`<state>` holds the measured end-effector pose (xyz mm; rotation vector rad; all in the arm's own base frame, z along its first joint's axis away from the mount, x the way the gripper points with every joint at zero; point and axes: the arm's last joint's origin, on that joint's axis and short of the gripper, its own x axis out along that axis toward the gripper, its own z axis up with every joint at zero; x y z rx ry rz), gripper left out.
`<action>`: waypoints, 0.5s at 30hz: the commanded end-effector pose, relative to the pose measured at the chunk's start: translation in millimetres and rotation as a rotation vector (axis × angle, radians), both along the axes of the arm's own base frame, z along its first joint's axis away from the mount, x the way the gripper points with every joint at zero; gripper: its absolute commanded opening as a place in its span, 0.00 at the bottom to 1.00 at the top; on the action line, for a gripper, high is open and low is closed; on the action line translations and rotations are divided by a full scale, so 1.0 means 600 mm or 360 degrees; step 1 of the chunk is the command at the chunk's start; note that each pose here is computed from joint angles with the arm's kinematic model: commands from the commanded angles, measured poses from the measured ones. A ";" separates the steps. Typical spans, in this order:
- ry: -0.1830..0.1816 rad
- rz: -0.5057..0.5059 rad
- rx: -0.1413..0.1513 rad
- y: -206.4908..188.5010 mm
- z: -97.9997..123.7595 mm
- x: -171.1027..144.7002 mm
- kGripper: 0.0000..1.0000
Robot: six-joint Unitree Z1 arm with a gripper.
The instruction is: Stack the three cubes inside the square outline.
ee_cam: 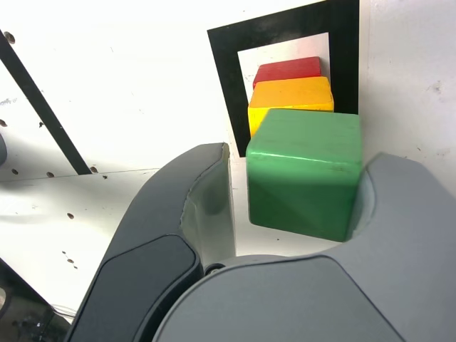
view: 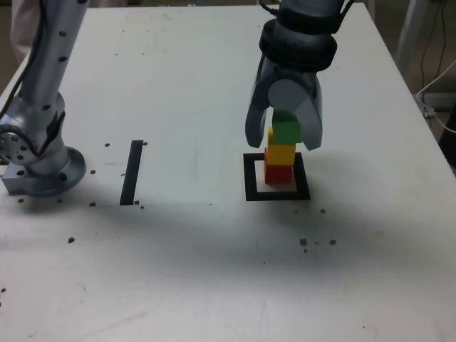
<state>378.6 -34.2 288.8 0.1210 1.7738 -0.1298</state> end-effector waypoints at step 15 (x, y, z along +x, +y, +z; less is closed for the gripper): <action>0.0028 -0.0006 -0.0004 0.000 -0.003 -0.008 0.99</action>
